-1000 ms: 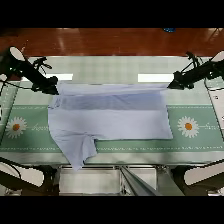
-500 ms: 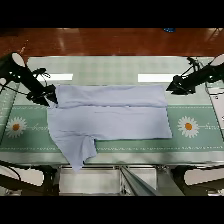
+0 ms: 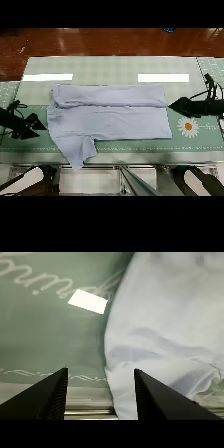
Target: Fold the shirts.
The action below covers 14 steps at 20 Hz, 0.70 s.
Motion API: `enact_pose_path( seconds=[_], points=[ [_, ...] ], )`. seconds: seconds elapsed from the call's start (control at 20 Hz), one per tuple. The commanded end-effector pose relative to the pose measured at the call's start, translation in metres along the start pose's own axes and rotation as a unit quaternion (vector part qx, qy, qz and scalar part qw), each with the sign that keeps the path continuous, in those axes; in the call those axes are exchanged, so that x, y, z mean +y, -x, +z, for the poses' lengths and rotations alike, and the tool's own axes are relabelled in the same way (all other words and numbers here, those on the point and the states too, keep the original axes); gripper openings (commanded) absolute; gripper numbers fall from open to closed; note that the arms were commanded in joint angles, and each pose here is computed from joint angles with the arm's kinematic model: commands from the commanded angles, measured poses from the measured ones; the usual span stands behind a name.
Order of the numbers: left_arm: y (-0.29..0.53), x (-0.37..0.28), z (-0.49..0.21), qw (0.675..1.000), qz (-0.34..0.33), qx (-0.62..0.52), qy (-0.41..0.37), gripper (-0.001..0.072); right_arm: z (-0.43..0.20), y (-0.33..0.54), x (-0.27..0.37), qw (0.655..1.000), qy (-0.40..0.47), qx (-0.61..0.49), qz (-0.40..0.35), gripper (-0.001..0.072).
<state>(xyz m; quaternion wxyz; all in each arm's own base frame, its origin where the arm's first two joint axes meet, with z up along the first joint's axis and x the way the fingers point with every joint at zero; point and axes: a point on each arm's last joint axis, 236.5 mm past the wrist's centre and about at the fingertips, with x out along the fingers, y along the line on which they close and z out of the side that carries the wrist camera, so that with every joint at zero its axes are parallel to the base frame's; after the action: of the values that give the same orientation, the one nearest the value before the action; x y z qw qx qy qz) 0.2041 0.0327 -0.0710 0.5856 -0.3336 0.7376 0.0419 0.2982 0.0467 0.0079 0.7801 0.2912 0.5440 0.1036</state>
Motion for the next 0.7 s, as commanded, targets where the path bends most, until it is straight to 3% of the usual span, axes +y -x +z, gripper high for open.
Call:
enact_pose_path(
  seconds=[0.0, 0.3, 0.65],
  points=[
    [-0.028, -0.004, -0.03, 0.997, -0.077, -0.005, 0.022, 0.0505, -0.035, -0.007, 0.018, 0.998, -0.017, -0.025, 0.06, 0.0414],
    [-0.064, -0.017, -0.059, 0.996, -0.07, 0.038, -0.026, 0.0505, -0.043, -0.007, 0.03, 0.996, -0.006, -0.011, 0.088, 0.0414],
    [-0.087, -0.055, -0.05, 0.996, -0.068, 0.007, -0.055, 0.0502, -0.023, 0.02, -0.048, 0.991, -0.116, -0.063, 0.01, 0.0414]
  ],
)
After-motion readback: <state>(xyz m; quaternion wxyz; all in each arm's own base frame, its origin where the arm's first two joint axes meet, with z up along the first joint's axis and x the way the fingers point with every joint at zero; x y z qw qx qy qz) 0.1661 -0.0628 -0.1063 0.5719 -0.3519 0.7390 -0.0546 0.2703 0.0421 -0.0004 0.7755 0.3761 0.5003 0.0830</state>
